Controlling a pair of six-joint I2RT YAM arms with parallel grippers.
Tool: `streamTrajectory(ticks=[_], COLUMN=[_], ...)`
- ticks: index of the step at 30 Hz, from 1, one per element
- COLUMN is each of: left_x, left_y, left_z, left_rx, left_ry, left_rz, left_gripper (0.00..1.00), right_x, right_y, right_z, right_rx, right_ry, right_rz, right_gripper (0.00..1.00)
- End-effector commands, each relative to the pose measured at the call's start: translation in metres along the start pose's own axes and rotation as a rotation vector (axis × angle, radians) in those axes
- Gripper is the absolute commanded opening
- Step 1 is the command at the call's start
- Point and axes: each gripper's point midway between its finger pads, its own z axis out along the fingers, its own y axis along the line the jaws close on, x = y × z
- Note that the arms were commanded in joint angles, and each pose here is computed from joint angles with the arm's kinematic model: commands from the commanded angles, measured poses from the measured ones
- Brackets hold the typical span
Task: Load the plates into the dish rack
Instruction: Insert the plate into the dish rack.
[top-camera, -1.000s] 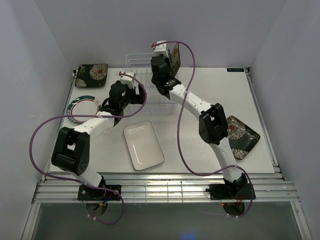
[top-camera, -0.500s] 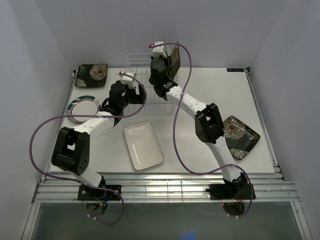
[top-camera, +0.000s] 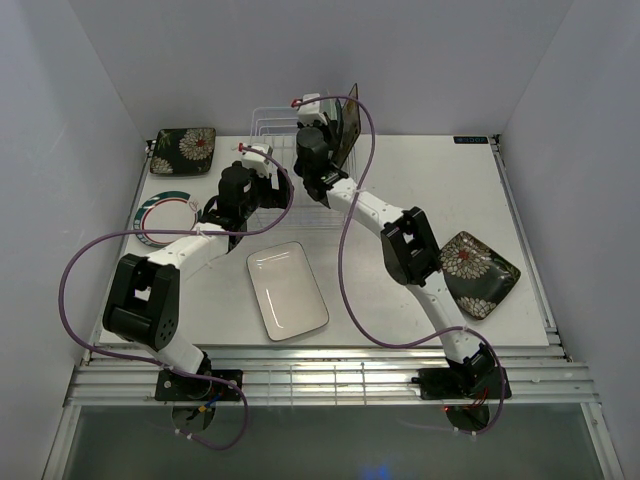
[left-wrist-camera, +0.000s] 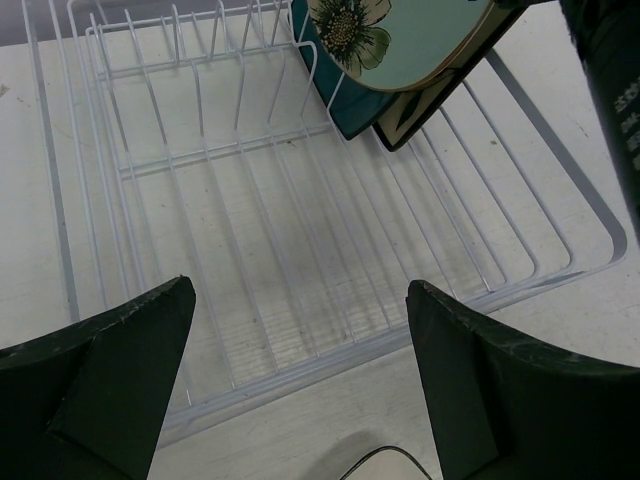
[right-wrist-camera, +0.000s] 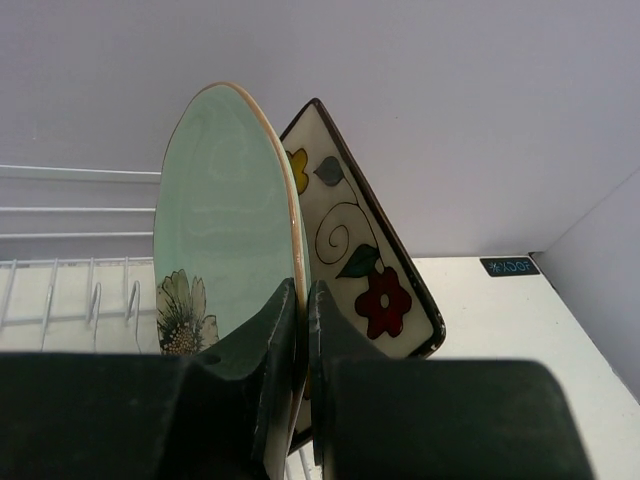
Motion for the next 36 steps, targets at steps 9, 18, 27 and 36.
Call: streamTrajectory(ticks=[9,18,27,36], left_x=[-0.033,-0.037,-0.046,-0.057], left_y=[-0.002,0.0,0.025,0.06], left_z=[-0.008,-0.01,-0.017,-0.03], left_rx=[0.007,-0.004,-0.082,-0.204], left_ry=[-0.078,-0.087,-0.12,-0.184], left_rz=[0.013,0.007,-0.108,-0.231], left_gripper=[0.97,0.97,0.97,0.95], right_x=[-0.043,-0.028,-0.015,-0.005], right_y=[-0.004,0.004,0.014,0.025], right_z=[-0.001,-0.001,-0.003,-0.007], right_rx=[0.062,0.052,0.041,0.021], right_ry=[-0.125,-0.114,-0.102,-0.09], right_rz=[0.184,0.178,0.169,0.163], right_gripper=[0.08,0.08,0.08,0.08])
